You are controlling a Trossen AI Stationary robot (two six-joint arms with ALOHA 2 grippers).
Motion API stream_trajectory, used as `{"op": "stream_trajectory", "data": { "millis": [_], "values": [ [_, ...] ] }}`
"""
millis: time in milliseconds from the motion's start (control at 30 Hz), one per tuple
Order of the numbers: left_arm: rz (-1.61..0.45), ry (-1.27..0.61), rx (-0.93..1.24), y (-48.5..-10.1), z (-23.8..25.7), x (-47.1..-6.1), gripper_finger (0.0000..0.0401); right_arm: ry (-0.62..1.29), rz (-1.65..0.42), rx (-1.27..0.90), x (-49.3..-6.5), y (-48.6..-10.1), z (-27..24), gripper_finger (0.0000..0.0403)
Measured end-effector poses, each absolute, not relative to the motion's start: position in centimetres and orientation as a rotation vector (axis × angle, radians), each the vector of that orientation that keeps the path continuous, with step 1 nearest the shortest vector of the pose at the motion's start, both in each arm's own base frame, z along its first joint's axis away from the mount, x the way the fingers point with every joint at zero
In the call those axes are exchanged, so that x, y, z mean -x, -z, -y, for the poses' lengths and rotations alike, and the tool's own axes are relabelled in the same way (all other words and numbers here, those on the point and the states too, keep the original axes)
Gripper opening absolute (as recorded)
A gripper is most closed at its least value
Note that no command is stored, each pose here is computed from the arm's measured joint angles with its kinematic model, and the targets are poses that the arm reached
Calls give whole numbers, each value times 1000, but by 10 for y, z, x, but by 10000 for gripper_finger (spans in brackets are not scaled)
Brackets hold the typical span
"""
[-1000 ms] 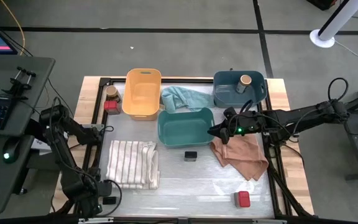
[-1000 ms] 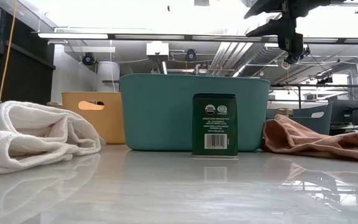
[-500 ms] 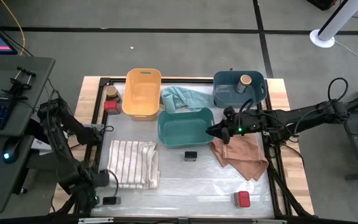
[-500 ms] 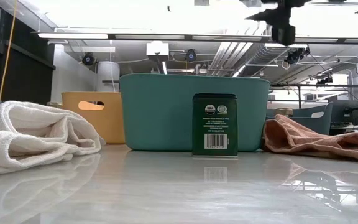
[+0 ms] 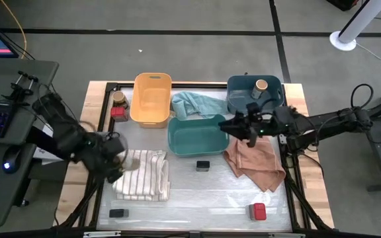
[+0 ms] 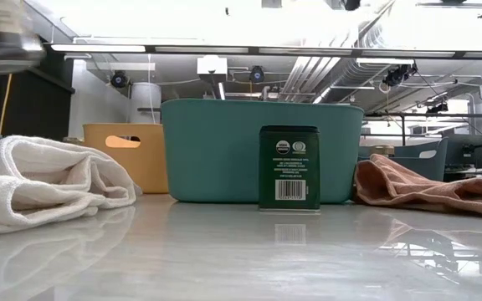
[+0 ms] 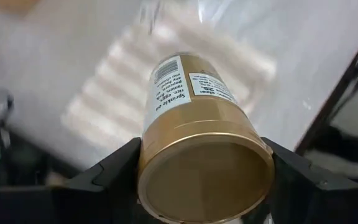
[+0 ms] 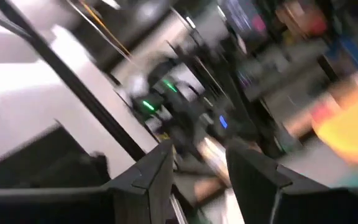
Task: Sort spices by type
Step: Put the bottom gold seasoning bottle into the blue bin
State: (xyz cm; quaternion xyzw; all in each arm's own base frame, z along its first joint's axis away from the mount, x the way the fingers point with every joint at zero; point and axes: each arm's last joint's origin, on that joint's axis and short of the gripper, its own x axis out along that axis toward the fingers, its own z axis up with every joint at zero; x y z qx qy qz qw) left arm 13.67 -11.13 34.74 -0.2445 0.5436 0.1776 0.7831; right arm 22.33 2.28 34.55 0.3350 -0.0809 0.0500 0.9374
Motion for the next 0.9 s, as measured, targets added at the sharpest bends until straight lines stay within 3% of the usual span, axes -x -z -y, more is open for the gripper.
{"op": "stream_trajectory", "data": {
  "millis": [233,433,600,900],
  "values": [
    [-954,-334,352,-358,70,-199,240,-157,422,-584,-216,-370,-22,146],
    [-784,-315,119,-363,17,-263,240,-17,530,-467,-210,-405,-17,146],
    [-685,-329,13,-353,-37,-319,240,193,446,-372,-206,-435,-12,145],
    [-553,-336,80,-318,-114,-409,240,579,234,-316,-193,-453,0,146]
  ]
}}
